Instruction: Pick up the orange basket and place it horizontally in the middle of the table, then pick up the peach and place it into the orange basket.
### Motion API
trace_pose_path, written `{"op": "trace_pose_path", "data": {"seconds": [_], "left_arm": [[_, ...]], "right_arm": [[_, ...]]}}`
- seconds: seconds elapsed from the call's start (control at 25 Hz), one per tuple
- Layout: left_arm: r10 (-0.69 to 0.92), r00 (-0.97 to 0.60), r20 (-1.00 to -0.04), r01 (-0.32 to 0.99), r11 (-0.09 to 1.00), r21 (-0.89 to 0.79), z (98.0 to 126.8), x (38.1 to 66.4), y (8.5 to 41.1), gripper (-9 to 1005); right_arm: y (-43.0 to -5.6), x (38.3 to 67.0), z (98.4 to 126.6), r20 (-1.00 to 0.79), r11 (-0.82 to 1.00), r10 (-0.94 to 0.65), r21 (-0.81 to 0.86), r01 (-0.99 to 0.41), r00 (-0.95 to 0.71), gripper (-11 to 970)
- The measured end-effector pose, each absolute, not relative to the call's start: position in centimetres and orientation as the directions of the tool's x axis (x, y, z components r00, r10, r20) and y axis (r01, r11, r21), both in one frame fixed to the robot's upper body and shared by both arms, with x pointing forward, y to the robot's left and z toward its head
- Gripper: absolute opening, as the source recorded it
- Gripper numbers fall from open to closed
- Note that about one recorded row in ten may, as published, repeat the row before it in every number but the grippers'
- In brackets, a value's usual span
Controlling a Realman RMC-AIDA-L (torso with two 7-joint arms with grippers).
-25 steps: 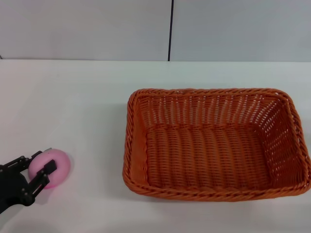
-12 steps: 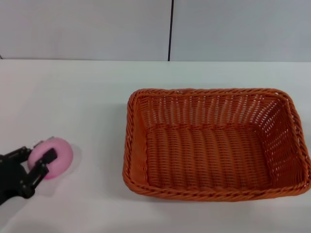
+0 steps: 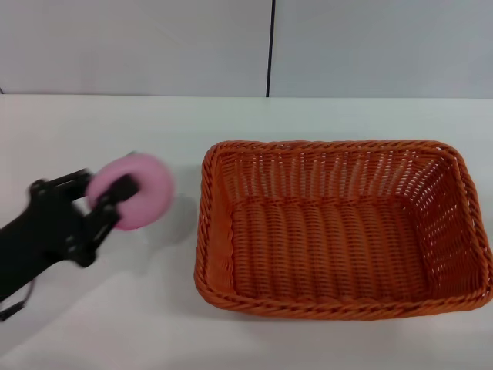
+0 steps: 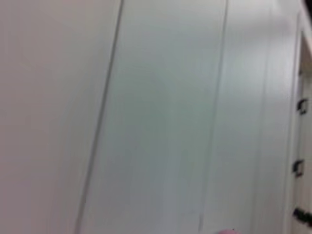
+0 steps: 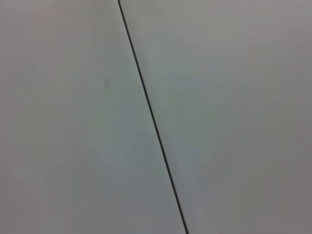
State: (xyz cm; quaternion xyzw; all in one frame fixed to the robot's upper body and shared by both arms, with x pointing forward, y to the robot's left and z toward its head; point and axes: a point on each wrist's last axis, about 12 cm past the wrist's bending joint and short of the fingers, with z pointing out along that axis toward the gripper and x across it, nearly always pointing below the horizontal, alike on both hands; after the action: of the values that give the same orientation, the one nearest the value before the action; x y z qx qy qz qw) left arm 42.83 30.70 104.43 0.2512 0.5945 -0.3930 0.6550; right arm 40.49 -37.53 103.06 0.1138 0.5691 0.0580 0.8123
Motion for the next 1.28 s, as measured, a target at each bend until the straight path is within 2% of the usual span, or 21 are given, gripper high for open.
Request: {"op": "trace_pose_path", "data": {"seconds": [0.2,0.32,0.36,0.56,0.84,1.04,1.2,1.28], "left_arm": [[-0.249,-0.031,-0.968,0.829,0.535,-0.164,104.3,44.4,28.6,162],[-0.263,-0.122,-0.957,0.831,0.499,-0.244,103.5,46.7,24.2,139],[-0.263,-0.126,-0.957,0.831,0.498,-0.247,103.5,46.7,24.1,131],[-0.209,-0.134,-0.969,0.839,0.496,-0.223,102.6,46.9,21.4,243],[-0.177,-0.127,-0.976,0.835,0.512,-0.202,102.2,46.8,20.7,401],[-0.178,-0.135,-0.975,0.83,0.516,-0.209,102.0,46.5,20.9,665],[-0.191,-0.131,-0.973,0.813,0.541,-0.216,101.9,46.4,21.3,783],[-0.196,-0.099,-0.976,0.777,0.597,-0.199,101.8,46.4,22.1,812]], "right_arm": [[-37.7,40.3,103.0,-0.91,0.965,0.221,0.255,0.054,0.352,429],[-37.9,40.1,103.0,-0.909,0.964,0.217,0.256,0.067,0.356,429],[-38.1,39.9,103.0,-0.907,0.962,0.212,0.259,0.085,0.364,429],[-38.7,39.3,103.0,-0.905,0.955,0.201,0.267,0.132,0.375,429],[-39.1,39.0,103.0,-0.904,0.952,0.192,0.267,0.153,0.382,429],[-39.1,39.2,103.1,-0.903,0.953,0.189,0.264,0.151,0.385,429],[-39.2,39.4,103.2,-0.902,0.953,0.188,0.263,0.15,0.388,429],[-39.3,39.5,103.2,-0.903,0.953,0.185,0.262,0.155,0.388,429]]}}
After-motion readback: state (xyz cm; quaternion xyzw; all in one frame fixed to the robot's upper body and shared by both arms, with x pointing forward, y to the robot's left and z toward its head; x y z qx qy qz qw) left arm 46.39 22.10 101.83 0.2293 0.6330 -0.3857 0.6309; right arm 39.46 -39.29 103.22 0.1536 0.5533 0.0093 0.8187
